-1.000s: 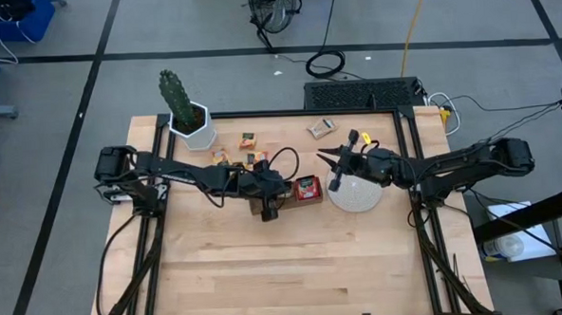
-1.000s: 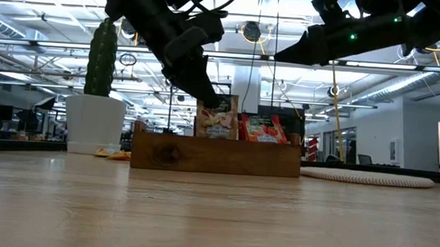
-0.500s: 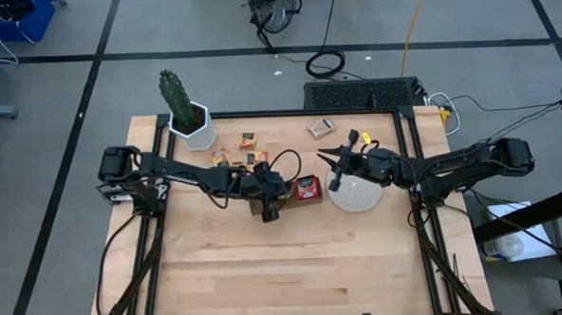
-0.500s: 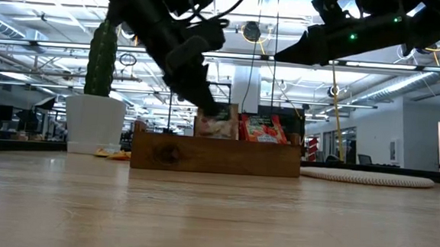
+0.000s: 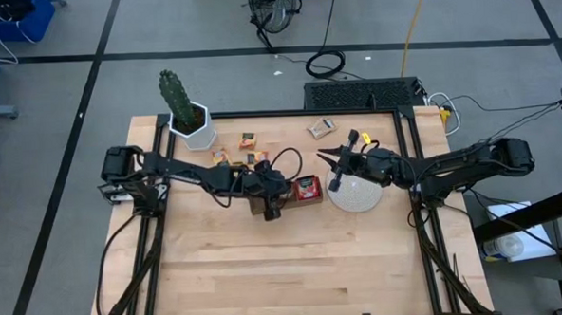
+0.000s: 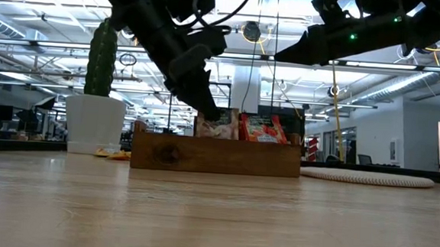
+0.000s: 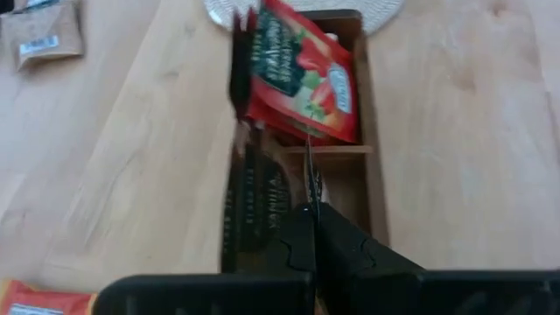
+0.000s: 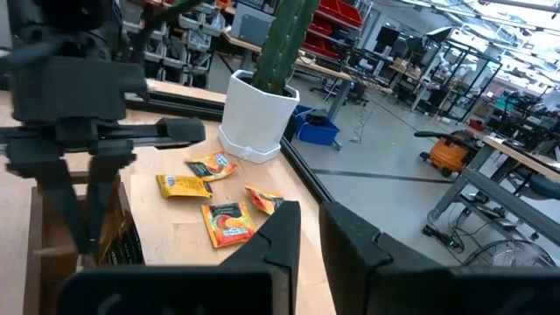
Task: Pick & Place Tea
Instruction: Put the brown tea bag into the middle section of the wooden organizer
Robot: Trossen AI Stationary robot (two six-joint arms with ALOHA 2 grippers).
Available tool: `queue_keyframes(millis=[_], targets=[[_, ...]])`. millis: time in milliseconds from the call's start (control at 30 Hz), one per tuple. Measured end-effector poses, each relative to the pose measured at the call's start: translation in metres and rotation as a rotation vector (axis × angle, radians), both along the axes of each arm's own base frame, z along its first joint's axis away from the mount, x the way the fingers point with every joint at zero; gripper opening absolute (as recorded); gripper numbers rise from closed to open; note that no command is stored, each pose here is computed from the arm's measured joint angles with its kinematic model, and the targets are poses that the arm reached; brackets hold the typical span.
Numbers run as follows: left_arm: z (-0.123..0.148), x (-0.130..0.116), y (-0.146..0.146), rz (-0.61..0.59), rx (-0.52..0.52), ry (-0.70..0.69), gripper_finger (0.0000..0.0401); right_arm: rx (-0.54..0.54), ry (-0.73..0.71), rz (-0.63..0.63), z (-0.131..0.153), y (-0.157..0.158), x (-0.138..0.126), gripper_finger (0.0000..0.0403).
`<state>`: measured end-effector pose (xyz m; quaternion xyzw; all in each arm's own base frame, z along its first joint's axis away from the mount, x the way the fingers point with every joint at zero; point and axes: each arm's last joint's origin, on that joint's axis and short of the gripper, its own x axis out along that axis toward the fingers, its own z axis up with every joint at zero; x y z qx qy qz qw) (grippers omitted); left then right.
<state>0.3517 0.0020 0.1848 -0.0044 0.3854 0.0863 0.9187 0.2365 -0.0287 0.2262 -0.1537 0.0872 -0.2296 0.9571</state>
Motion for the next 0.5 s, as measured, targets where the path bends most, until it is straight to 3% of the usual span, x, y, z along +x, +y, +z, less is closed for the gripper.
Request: queue_keyframes(millis=[500], targets=[[0.0005,0.0002,0.0096,0.053,0.001,-0.009,0.0025,0.003,-0.001,0.0,0.0,0.0001,0.0,0.0034]])
